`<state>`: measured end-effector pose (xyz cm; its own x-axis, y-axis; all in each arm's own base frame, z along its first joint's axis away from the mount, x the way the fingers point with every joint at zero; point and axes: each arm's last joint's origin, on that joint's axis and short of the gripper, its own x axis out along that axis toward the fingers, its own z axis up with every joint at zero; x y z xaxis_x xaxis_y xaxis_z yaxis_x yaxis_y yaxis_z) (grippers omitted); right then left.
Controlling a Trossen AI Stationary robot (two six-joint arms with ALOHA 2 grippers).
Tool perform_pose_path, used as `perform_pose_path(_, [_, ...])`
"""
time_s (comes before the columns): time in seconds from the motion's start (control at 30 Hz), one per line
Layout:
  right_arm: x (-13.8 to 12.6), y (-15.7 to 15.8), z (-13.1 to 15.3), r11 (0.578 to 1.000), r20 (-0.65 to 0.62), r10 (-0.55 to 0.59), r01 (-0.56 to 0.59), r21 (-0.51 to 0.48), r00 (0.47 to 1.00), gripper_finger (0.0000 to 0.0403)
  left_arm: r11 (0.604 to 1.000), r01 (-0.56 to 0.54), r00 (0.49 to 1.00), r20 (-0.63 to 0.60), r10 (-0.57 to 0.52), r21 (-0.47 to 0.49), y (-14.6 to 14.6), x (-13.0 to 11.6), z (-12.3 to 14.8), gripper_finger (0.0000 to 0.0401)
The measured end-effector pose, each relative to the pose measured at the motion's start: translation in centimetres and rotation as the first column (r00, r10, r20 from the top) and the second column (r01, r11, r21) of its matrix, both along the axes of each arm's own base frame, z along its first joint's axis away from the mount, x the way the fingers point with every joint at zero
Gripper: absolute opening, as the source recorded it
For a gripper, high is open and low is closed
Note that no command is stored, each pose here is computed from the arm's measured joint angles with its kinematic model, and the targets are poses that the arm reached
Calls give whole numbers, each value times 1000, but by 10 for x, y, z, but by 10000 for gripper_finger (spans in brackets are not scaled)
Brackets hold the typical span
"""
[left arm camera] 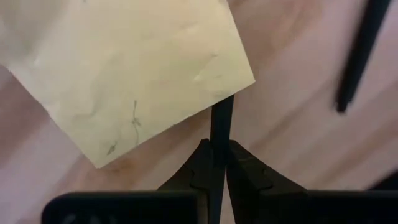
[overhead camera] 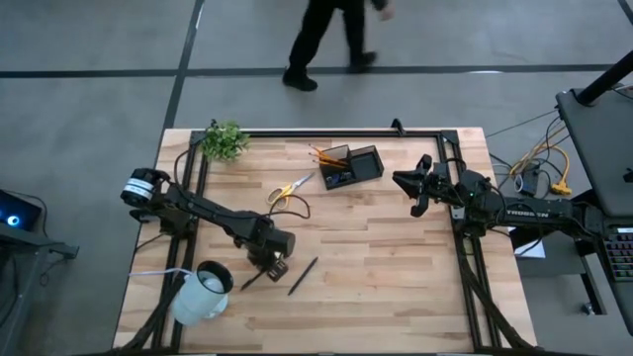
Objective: Pick and place office supplies into organizer
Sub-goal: Put the left pen into the desk organizer
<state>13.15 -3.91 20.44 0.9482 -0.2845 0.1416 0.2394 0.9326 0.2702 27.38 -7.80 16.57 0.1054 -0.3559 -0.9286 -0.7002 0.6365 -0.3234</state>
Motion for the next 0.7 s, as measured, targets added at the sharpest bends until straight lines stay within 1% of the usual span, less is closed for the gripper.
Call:
perform_pose_path(0.13, [0,0,0,1000,0,0,0,0,1000,57,995,64,998,2,-64,-79,-2,-1,1,8])
perform_pose_path(0.23, [0,0,0,1000,0,0,0,0,1000,57,987,112,994,16,-111,-117,-3,-1,2,8])
perform_pose_path(0.4, [0,0,0,1000,0,0,0,0,1000,57,961,214,976,87,-202,-175,-5,3,8,8])
perform_pose_path(0.57, [0,0,0,1000,0,0,0,0,1000,57,936,275,955,172,-241,-217,-7,9,12,8])
perform_pose_path(0.7, [0,0,0,1000,0,-1,1,0,1000,57,925,305,936,248,-248,-226,-9,14,15,8])
